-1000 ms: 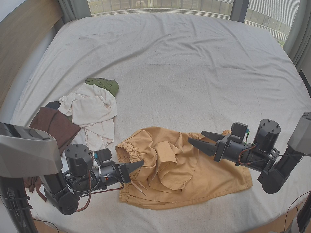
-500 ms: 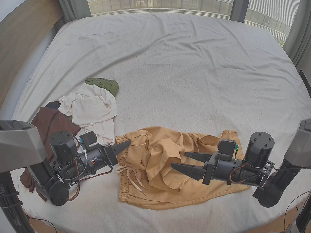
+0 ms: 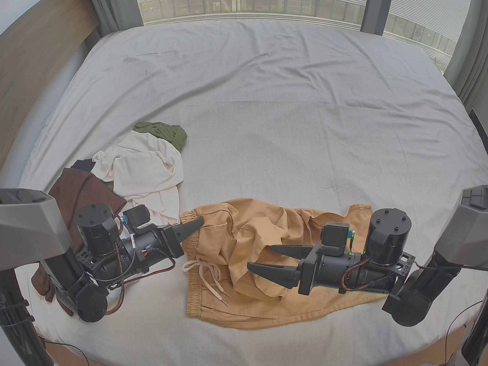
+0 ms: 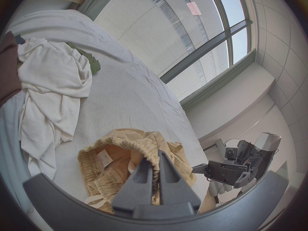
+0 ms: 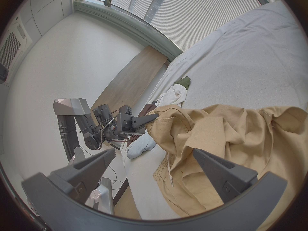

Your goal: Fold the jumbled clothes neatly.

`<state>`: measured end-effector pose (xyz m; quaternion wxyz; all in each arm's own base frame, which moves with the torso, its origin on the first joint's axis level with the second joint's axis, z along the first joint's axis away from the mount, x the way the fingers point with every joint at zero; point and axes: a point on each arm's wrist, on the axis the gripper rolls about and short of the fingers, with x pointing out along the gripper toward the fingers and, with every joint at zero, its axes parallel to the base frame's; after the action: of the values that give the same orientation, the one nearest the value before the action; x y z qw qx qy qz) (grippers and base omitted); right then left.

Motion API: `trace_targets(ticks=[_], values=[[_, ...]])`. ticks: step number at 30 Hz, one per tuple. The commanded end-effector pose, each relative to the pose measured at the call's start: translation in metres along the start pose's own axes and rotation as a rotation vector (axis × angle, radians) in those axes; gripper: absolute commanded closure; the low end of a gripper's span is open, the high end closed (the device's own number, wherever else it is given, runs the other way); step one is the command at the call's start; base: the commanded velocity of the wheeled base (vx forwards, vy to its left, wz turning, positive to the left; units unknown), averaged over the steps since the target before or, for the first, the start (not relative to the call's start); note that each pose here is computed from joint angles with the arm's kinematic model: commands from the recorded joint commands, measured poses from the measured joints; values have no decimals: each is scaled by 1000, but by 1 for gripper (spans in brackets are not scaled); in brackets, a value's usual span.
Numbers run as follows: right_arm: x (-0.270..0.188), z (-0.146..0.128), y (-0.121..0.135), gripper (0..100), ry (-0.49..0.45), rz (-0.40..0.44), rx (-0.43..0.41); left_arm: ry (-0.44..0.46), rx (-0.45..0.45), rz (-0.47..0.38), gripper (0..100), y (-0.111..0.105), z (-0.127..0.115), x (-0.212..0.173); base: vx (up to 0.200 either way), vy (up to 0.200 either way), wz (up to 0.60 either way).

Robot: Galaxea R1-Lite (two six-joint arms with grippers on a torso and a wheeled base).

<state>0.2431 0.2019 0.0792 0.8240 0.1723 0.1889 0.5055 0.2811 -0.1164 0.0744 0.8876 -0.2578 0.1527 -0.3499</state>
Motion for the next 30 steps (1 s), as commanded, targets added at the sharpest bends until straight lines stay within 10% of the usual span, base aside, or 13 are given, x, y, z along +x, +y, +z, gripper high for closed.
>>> trace_targets(ticks=[1, 22, 23, 30], values=[[4, -4, 0, 0, 15, 4, 4, 0, 0, -2, 100, 0, 0, 0, 0, 0, 0], [49, -14, -37, 0, -38, -106, -18, 2, 0, -5, 100, -1, -1, 1, 0, 0, 0], [49, -14, -38, 100, -40, -118, -18, 2, 0, -5, 100, -1, -1, 1, 0, 0, 0], [43, -9, -50, 100, -86, -168, -18, 3, 0, -4, 100, -1, -1, 0, 0, 0, 0]])
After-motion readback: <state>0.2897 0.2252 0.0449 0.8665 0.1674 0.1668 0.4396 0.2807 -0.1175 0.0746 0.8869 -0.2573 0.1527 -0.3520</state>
